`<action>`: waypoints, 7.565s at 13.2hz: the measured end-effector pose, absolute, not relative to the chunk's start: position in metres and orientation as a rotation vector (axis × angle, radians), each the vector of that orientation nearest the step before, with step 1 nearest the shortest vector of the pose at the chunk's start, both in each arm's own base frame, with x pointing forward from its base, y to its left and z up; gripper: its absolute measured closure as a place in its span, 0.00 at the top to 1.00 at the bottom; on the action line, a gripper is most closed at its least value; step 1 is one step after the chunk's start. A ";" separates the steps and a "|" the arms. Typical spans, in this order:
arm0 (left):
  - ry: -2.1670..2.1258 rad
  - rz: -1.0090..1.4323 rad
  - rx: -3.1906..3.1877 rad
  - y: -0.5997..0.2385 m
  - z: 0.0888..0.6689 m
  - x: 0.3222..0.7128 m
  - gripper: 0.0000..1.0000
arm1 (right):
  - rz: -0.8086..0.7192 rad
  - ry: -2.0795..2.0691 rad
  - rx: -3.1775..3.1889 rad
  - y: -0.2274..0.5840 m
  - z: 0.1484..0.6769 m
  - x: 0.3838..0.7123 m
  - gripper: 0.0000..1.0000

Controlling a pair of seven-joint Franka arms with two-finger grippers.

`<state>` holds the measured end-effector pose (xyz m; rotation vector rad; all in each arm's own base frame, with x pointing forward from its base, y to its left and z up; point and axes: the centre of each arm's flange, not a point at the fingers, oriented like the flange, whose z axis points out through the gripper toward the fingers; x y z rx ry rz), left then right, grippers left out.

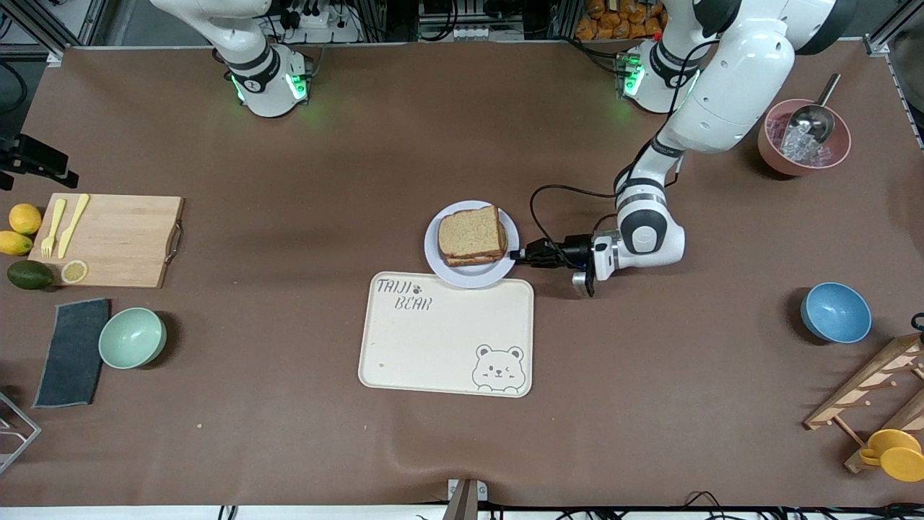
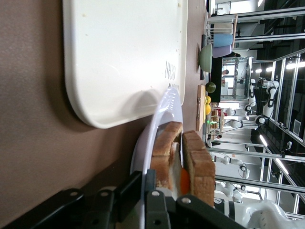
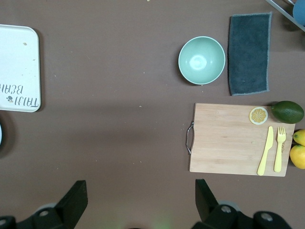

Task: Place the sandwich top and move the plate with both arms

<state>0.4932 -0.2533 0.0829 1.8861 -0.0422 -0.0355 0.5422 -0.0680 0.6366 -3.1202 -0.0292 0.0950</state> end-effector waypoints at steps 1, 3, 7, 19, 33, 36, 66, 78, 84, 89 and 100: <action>-0.043 -0.035 1.887 -0.253 0.083 0.493 0.08 | 0.095 -0.029 -3.120 -0.068 0.637 0.542 1.00; -0.043 -0.035 1.887 -0.253 0.083 0.493 0.08 | 0.096 -0.029 -3.120 -0.068 0.637 0.542 1.00; -0.044 -0.034 1.887 -0.253 0.083 0.493 0.08 | 0.098 -0.029 -3.120 -0.068 0.636 0.542 1.00; -0.056 -0.027 1.888 -0.256 0.084 0.494 0.08 | 0.109 -0.029 -3.118 -0.068 0.636 0.541 1.00; -0.097 0.022 1.792 -0.280 0.082 0.481 0.08 | 0.112 -0.029 -3.118 -0.068 0.636 0.541 1.00; -0.087 0.018 1.782 -0.283 0.088 0.485 0.08 | 0.112 -0.029 -3.118 -0.068 0.636 0.541 1.00; 0.212 0.196 1.863 -0.237 0.090 0.613 0.08 | 0.128 -0.028 -3.116 -0.068 0.635 0.540 1.00; 0.252 0.197 1.867 -0.236 0.091 0.618 0.32 | 0.128 -0.033 -3.116 -0.066 0.635 0.540 1.00; 0.281 0.209 1.871 -0.219 0.101 0.627 0.25 | 0.128 -0.034 -3.116 -0.066 0.635 0.540 1.00; 0.257 0.163 1.958 -0.164 0.136 0.648 0.20 | 0.128 -0.035 -3.116 -0.066 0.635 0.540 1.00; 0.123 -0.118 2.395 -0.130 0.340 0.663 0.17 | 0.133 -0.034 -3.115 -0.066 0.635 0.540 1.00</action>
